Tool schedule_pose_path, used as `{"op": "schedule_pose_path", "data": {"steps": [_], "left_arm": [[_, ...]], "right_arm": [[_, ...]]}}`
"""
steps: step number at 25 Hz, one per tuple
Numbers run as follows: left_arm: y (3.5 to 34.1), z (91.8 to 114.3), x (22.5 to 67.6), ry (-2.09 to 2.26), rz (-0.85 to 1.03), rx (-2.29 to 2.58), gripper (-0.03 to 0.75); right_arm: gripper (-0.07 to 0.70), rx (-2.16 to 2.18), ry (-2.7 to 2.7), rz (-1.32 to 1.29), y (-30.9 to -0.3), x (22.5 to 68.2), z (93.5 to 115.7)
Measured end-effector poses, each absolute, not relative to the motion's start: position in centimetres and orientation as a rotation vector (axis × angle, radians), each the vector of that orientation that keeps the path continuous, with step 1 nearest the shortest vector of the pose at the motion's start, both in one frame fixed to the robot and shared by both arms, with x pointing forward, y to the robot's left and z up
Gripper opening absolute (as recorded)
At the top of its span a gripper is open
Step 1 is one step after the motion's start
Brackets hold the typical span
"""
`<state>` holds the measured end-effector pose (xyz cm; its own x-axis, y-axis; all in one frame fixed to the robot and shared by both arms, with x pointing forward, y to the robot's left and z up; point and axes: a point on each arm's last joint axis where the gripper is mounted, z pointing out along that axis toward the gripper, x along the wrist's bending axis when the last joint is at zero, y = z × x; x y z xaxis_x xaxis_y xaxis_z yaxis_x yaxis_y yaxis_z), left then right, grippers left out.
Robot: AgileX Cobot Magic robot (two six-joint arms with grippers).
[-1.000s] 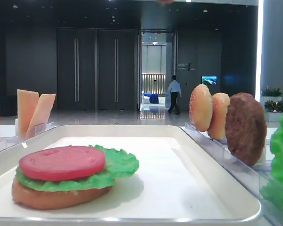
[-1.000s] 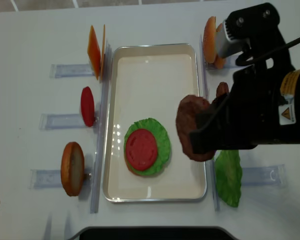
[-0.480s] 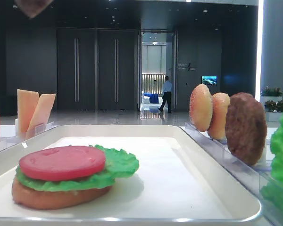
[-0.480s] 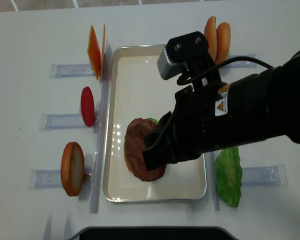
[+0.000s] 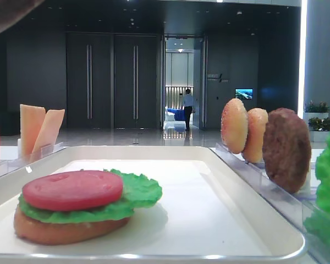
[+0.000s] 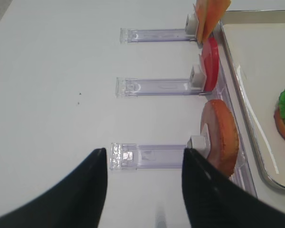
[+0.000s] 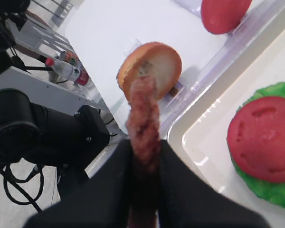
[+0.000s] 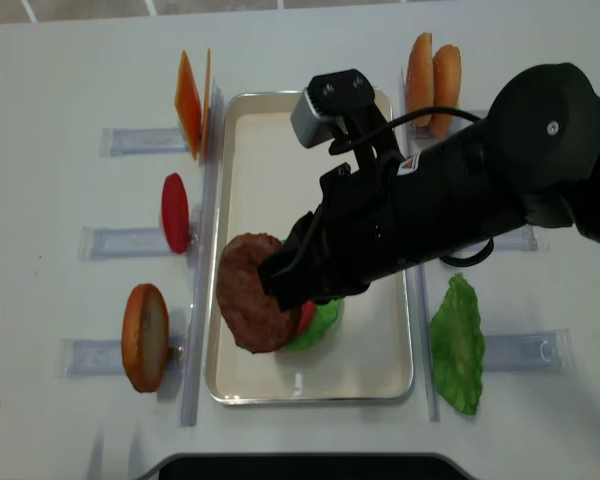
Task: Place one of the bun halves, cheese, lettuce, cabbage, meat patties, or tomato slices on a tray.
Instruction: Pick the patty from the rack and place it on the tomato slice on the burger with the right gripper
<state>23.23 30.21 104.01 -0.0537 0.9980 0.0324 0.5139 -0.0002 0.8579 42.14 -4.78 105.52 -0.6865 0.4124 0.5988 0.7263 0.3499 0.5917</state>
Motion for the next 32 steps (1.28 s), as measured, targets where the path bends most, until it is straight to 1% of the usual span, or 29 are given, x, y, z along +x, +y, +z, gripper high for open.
{"op": "schedule_pose_path", "data": {"steps": [3, 10, 17, 22, 32], "left_arm": [[30.2, 104.0, 23.2, 1.637, 0.962, 1.581, 0.391], [30.2, 104.0, 23.2, 1.637, 0.962, 1.581, 0.391], [30.2, 104.0, 23.2, 1.637, 0.962, 1.581, 0.391], [30.2, 104.0, 23.2, 1.637, 0.962, 1.581, 0.391], [30.2, 104.0, 23.2, 1.637, 0.962, 1.581, 0.391]], "right_arm": [[0.097, -0.986, -2.234, -1.31, -5.2, 43.6, 105.0], [0.097, -0.915, -2.09, -1.343, -5.7, 46.3, 103.0], [0.097, -0.891, -2.04, -1.358, -6.3, 47.3, 101.4], [0.097, -0.943, -1.994, -1.351, -7.0, 47.2, 99.0], [0.097, -1.02, -1.903, -1.375, -6.3, 48.4, 96.1]]}}
